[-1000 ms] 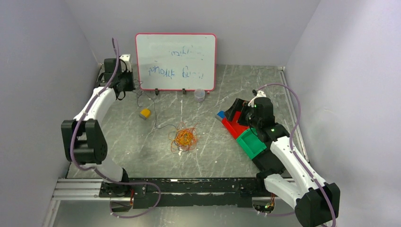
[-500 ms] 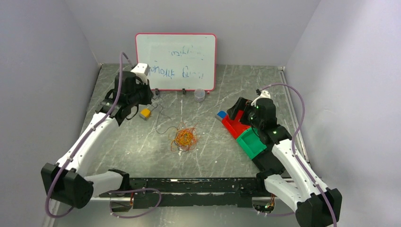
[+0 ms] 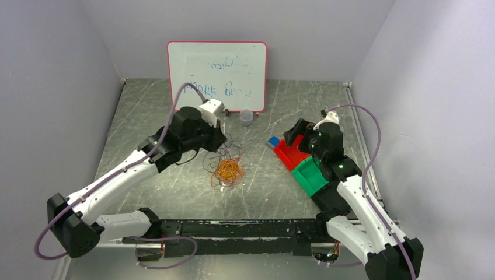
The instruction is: Untangle the cables
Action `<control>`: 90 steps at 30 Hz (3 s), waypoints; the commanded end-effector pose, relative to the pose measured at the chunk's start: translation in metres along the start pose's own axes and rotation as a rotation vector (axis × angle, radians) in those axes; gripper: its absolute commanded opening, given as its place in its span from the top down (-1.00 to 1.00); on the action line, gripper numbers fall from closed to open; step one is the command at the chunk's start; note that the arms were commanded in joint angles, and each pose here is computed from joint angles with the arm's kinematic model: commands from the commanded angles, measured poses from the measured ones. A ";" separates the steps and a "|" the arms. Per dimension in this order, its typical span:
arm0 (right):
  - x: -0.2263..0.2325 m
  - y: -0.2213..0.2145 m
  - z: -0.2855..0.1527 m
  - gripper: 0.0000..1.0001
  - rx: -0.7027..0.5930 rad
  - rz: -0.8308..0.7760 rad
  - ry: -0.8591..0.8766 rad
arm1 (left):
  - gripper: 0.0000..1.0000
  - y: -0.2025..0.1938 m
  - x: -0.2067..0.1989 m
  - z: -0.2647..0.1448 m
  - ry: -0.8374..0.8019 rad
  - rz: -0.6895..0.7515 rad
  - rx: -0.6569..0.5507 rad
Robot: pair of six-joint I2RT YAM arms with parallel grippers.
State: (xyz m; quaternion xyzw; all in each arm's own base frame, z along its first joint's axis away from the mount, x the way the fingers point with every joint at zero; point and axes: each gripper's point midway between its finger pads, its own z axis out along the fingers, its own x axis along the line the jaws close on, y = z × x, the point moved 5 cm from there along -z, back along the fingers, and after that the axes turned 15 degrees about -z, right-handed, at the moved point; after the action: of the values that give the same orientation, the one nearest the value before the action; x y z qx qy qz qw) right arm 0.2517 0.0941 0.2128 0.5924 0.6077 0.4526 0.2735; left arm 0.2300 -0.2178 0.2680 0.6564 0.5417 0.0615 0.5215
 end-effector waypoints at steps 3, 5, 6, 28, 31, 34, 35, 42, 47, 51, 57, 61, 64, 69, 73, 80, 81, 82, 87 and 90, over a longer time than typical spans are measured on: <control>0.008 0.023 -0.015 -1.00 -0.173 -0.090 0.094 | 0.86 0.003 -0.035 0.013 -0.099 0.024 -0.021; 0.015 0.024 -0.020 -1.00 -0.172 -0.157 0.158 | 0.86 0.005 -0.037 0.014 -0.107 0.021 -0.028; 0.018 0.025 -0.023 -1.00 -0.180 -0.180 0.193 | 0.86 0.006 -0.038 0.014 -0.110 0.020 -0.033; 0.106 -0.004 -0.039 -0.71 -0.322 -0.530 0.834 | 0.86 0.010 -0.028 0.004 -0.049 -0.036 -0.113; 0.115 -0.009 -0.033 -0.71 -0.292 -0.580 0.832 | 0.86 0.008 -0.029 0.005 -0.067 -0.040 -0.112; 0.124 -0.010 -0.028 -0.70 -0.288 -0.610 0.827 | 0.86 0.006 -0.030 0.006 -0.083 -0.039 -0.108; 0.127 -0.008 -0.027 -0.71 -0.298 -0.614 0.828 | 0.86 0.005 -0.031 0.007 -0.088 -0.038 -0.107; 0.141 -0.010 -0.012 -0.69 -0.305 -0.622 0.838 | 0.86 -0.005 -0.029 0.012 -0.098 -0.036 -0.064; 0.148 -0.009 0.000 -0.63 -0.309 -0.644 0.817 | 0.86 -0.008 -0.029 0.010 -0.110 -0.077 -0.071; 0.153 -0.007 0.010 -0.53 -0.320 -0.657 0.811 | 0.86 -0.010 -0.030 0.010 -0.124 -0.088 -0.071; 0.160 -0.009 0.025 -0.39 -0.315 -0.671 0.810 | 0.86 -0.012 -0.030 0.008 -0.132 -0.105 -0.077; 0.163 -0.009 0.033 -0.25 -0.309 -0.669 0.807 | 0.86 -0.010 -0.029 0.005 -0.125 -0.111 -0.090; 0.167 -0.009 0.037 -0.07 -0.302 -0.660 0.814 | 0.86 -0.011 -0.028 0.003 -0.122 -0.115 -0.094; 0.170 -0.008 0.039 0.27 -0.291 -0.632 0.823 | 0.86 -0.014 -0.024 0.001 -0.107 -0.125 -0.096; 0.171 -0.004 0.036 0.77 -0.287 -0.613 0.815 | 0.86 -0.017 -0.020 -0.002 -0.091 -0.144 -0.108; 0.164 0.017 0.020 1.00 -0.311 -0.592 0.746 | 0.86 -0.019 -0.009 -0.007 -0.038 -0.166 -0.146; 0.163 0.021 0.017 1.00 -0.315 -0.591 0.732 | 0.86 -0.018 -0.008 -0.008 -0.032 -0.165 -0.150; 0.161 0.026 0.014 1.00 -0.322 -0.591 0.716 | 0.83 -0.018 -0.007 -0.008 -0.025 -0.167 -0.153; 0.149 0.049 0.000 1.00 -0.336 -0.589 0.602 | 0.29 -0.019 -0.001 -0.008 0.014 -0.168 -0.157; 0.144 0.066 -0.010 1.00 -0.348 -0.579 0.542 | 0.14 -0.021 0.001 -0.006 0.024 -0.168 -0.158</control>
State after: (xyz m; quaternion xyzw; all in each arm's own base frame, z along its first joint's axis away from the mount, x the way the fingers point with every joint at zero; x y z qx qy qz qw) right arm 0.2501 0.2395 0.2835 0.1671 0.7207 0.6134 0.2763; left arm 0.2116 -0.2197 0.2573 0.5740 0.5855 0.0548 0.5698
